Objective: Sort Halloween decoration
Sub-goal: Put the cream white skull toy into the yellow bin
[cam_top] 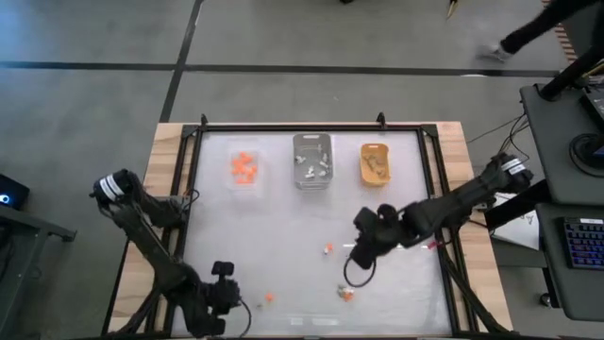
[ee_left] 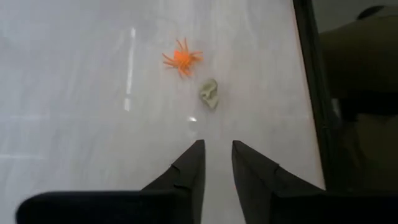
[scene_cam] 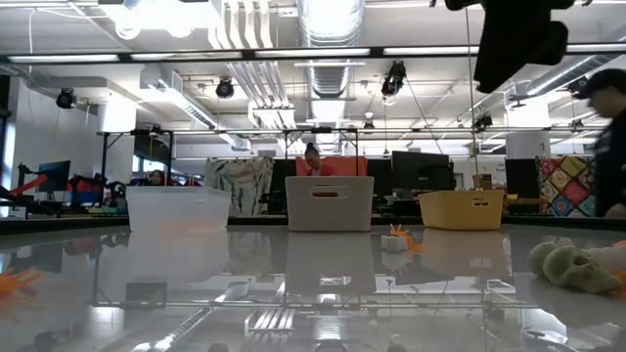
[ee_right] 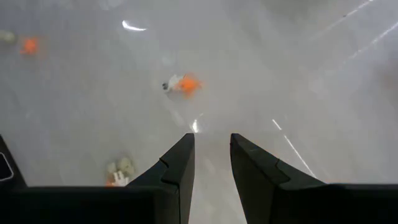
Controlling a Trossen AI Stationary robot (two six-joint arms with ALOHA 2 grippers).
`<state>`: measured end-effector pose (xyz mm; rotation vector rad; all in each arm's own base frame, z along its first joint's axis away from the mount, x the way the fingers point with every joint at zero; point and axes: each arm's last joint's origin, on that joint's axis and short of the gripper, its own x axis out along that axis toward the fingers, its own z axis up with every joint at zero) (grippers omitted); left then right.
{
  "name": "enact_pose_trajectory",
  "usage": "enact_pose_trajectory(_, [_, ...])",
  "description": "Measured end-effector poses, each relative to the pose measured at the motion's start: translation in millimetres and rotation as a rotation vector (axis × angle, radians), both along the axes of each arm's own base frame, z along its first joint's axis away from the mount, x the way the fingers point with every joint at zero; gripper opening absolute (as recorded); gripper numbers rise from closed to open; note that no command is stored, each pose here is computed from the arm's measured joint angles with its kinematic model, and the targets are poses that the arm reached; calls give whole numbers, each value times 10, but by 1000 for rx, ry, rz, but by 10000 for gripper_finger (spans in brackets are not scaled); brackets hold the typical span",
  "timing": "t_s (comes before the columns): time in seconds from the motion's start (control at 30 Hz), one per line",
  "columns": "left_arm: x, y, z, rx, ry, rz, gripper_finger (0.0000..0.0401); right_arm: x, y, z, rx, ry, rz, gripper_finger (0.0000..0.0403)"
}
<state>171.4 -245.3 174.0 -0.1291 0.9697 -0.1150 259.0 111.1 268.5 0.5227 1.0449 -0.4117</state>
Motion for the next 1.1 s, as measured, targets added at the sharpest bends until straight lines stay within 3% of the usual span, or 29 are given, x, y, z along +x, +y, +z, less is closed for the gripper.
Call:
enact_pose_trajectory(0.4, [87, -197, -195, 145, -100, 41, 161, 79, 298, -323, -34, 66, -22, 93])
enact_pose_trajectory(0.63, [170, -296, -327, 135, -172, 46, 165, 118, 319, -414, -49, 92, -20, 93])
enact_pose_trajectory(1.1, [226, -347, -555, 122, -182, 107, 161, 134, 320, -405, -68, 67, -9, 92])
